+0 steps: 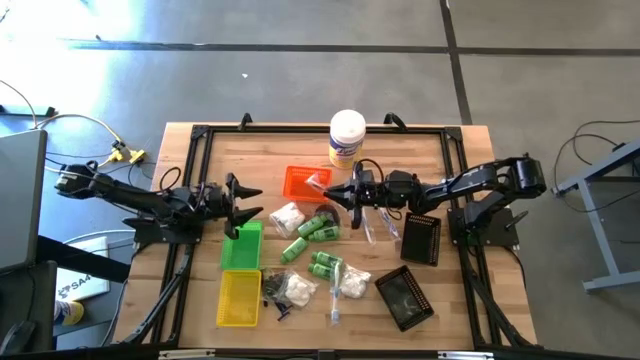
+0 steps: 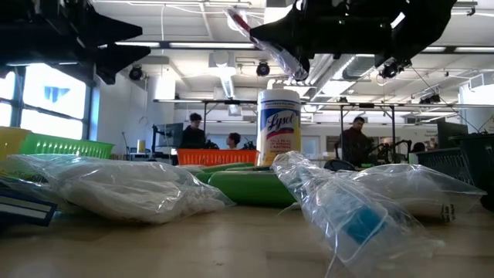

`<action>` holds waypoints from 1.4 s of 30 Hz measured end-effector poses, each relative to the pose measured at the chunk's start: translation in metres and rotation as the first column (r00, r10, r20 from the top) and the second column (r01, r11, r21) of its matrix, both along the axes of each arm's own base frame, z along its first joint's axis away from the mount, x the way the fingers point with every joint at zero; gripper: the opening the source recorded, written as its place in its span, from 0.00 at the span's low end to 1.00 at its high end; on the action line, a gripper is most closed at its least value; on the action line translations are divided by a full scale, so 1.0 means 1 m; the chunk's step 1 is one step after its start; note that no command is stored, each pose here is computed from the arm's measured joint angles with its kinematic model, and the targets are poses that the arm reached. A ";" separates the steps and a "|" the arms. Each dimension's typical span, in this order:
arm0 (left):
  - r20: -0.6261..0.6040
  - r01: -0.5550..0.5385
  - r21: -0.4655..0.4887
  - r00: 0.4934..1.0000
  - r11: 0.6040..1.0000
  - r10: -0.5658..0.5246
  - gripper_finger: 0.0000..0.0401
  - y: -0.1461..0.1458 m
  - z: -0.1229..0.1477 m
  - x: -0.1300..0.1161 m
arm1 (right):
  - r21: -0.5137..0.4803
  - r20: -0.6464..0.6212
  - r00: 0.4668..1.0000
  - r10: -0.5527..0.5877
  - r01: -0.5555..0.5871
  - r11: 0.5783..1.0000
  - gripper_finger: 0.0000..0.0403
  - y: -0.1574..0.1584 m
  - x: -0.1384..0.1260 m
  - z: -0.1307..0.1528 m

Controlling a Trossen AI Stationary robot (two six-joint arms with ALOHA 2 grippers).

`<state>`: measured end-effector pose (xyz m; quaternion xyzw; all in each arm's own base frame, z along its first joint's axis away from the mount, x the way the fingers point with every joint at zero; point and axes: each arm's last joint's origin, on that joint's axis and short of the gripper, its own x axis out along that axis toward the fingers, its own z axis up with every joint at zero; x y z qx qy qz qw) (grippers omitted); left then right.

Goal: Pick & Place Travel size toiletries
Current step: Put the red toothbrush into the orange bin

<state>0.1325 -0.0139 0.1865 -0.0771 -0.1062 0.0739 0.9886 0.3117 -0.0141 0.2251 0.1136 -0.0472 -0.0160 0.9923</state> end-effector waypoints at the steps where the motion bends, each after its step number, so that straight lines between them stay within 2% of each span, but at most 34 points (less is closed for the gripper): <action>1: 0.008 0.000 -0.002 1.000 1.000 0.000 0.60 0.000 0.000 0.001 | 0.000 0.001 1.000 0.000 0.000 1.000 0.05 0.000 0.000 0.000; 7: -0.052 -0.019 0.013 0.998 1.000 0.020 0.60 -0.002 0.002 0.016 | 0.001 0.002 1.000 -0.004 0.004 1.000 0.05 0.000 0.000 0.000; 13: -0.135 -0.128 0.029 0.982 0.991 0.131 0.60 -0.002 0.001 0.034 | 0.001 0.003 1.000 -0.004 0.004 1.000 0.05 0.000 0.000 0.000; 18: -0.097 -0.185 -0.027 0.978 0.982 0.182 0.60 0.001 0.000 0.043 | 0.003 -0.004 1.000 -0.029 0.029 1.000 0.05 -0.001 0.000 -0.001; 23: -0.077 -0.140 -0.078 0.988 0.987 0.134 0.60 0.016 -0.004 0.051 | 0.008 -0.022 0.999 -0.028 0.028 1.000 0.05 -0.001 0.007 -0.015; 28: -0.072 -0.097 -0.126 0.993 0.987 0.088 0.60 0.029 -0.007 0.058 | 0.015 -0.046 0.999 -0.016 0.017 1.000 0.05 -0.001 0.025 -0.026; 35: -0.093 -0.057 -0.120 0.995 0.991 0.046 0.60 0.032 -0.005 0.076 | 0.012 -0.048 0.997 0.058 -0.057 0.998 0.05 0.000 0.053 -0.032; 38: -0.100 -0.053 -0.115 0.994 0.992 0.041 0.60 0.033 -0.003 0.086 | 0.011 -0.047 0.997 0.066 -0.066 0.998 0.05 0.001 0.059 -0.031; 42: -0.090 0.005 -0.086 0.996 0.996 -0.013 0.60 0.032 0.004 0.098 | 0.011 -0.068 0.995 0.067 -0.067 0.998 0.05 0.001 0.061 -0.032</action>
